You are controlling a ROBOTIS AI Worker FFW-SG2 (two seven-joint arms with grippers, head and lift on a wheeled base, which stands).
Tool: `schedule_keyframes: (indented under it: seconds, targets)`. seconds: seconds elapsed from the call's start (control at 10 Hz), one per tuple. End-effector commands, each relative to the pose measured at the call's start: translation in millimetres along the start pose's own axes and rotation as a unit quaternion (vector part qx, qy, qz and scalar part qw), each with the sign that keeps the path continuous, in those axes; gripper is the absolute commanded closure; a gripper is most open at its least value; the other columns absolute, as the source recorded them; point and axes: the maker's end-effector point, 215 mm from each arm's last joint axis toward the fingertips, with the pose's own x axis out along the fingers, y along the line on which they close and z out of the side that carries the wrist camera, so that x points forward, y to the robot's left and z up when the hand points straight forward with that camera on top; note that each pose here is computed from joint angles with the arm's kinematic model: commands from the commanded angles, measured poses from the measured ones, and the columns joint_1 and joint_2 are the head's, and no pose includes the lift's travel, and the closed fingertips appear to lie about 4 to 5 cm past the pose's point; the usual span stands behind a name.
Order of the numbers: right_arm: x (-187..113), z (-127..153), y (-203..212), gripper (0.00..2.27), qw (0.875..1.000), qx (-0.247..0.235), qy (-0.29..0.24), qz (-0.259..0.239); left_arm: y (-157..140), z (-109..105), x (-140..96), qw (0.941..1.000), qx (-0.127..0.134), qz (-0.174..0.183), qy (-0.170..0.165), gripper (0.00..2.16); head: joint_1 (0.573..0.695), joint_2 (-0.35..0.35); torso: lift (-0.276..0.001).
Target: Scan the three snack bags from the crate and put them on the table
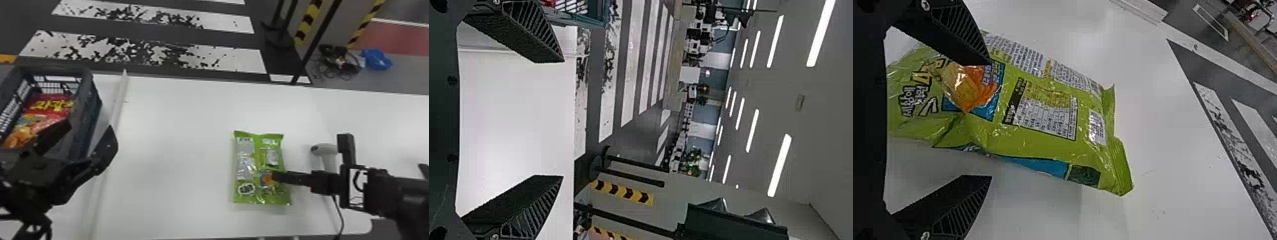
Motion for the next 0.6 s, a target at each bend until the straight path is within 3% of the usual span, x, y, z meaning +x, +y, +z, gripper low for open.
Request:
schedule_keyframes:
  seconds: [0.0,0.1,0.2,0.5]
  targets:
    - [5.6,-2.0,2.1,0.29,1.0,-0.003,0.006,0.006,-2.2,-0.1,0.9,1.0,0.001,0.001,-0.005,0.03,0.695,-0.14,-0.094]
    - [8.0,-5.5,0.3,1.57,1.0,-0.006,0.016,-0.002,-4.9,-0.7,1.6,1.0,0.001,0.0,-0.005,0.03,0.695,-0.135,-0.094]
    - [9.1,-7.1,-0.5,2.2,1.0,0.001,0.021,-0.004,-4.9,0.0,2.0,1.0,0.001,0.0,-0.006,0.03,0.695,-0.135,-0.094]
    - [-0.7,5.7,5.6,2.2,1.0,0.01,-0.005,0.011,-1.7,-10.5,2.8,0.9998,0.013,0.015,0.001,0.03,0.695,-0.135,-0.094]
